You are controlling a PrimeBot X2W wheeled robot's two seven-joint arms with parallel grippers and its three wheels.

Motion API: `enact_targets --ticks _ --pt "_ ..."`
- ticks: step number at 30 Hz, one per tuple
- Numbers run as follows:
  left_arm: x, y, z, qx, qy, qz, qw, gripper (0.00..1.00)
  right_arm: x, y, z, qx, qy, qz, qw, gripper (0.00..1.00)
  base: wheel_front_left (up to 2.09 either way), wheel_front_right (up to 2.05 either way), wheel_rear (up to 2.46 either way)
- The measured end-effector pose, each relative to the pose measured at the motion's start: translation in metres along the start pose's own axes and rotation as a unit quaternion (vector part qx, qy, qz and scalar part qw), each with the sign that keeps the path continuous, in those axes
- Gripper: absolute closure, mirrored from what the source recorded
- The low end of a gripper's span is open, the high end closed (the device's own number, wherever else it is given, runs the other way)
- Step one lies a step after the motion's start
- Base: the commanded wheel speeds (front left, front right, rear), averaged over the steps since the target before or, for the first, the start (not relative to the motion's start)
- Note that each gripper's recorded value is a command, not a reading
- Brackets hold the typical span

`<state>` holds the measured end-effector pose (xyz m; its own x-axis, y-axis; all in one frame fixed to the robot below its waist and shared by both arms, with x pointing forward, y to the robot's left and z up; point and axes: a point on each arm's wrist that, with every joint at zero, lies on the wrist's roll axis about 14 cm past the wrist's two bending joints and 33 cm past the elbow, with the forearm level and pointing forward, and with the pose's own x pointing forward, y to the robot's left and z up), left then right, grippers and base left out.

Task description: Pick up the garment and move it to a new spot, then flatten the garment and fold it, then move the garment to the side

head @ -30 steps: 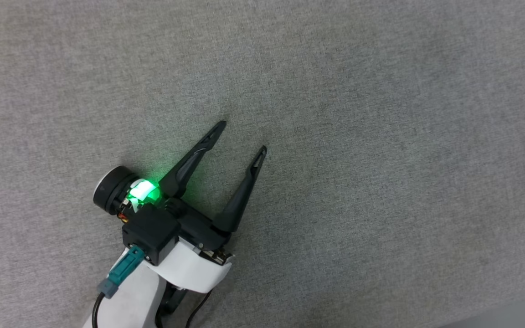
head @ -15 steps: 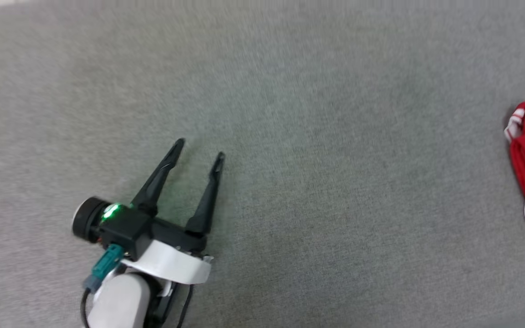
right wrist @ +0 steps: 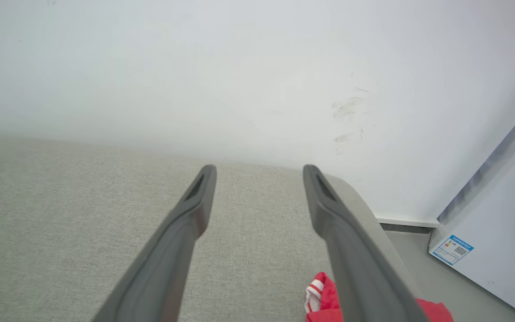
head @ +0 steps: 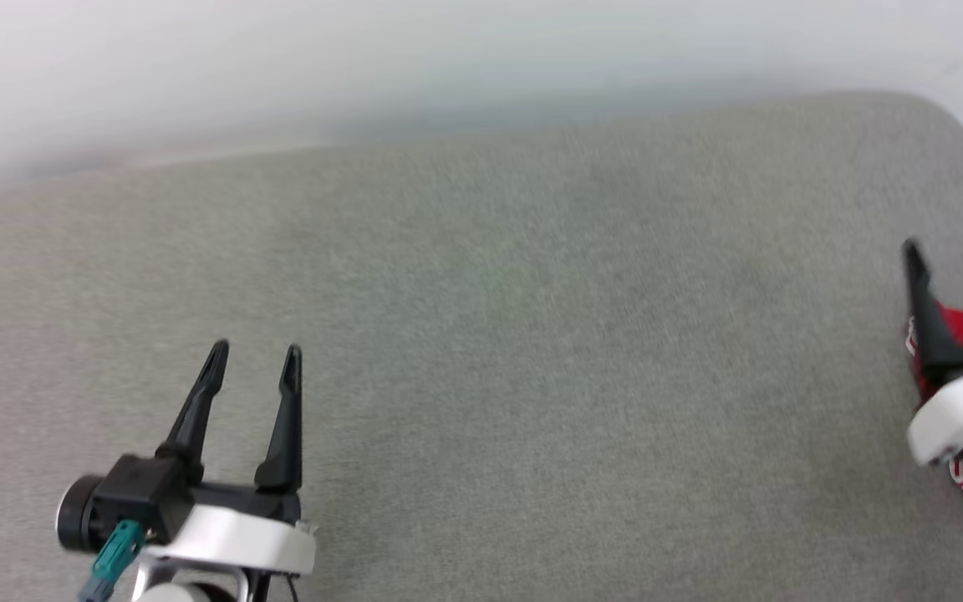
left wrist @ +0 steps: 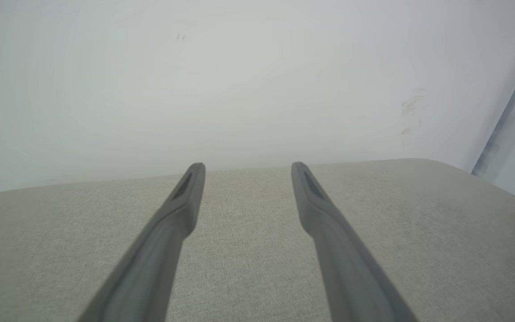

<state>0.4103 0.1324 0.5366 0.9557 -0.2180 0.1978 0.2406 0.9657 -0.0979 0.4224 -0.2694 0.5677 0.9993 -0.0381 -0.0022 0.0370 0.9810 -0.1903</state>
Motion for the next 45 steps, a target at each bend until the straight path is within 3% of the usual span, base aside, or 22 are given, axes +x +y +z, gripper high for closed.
enact_targets --ticks 8,14,45 --pt "-0.042 0.025 0.008 0.008 0.006 0.055 0.998 0.0 -0.039 0.048 0.008 0.11 -0.064 0.017 0.992 0.0 0.0 0.0 0.0" --pt "-0.062 0.035 0.007 0.001 0.011 0.084 0.996 0.0 -0.058 0.071 -0.006 0.147 -0.068 0.032 0.986 0.0 0.0 0.0 0.0" --pt "-0.071 0.038 0.005 -0.013 0.013 0.097 0.995 0.0 -0.06 0.095 -0.024 0.162 -0.065 0.055 0.983 0.0 0.0 0.0 0.0"
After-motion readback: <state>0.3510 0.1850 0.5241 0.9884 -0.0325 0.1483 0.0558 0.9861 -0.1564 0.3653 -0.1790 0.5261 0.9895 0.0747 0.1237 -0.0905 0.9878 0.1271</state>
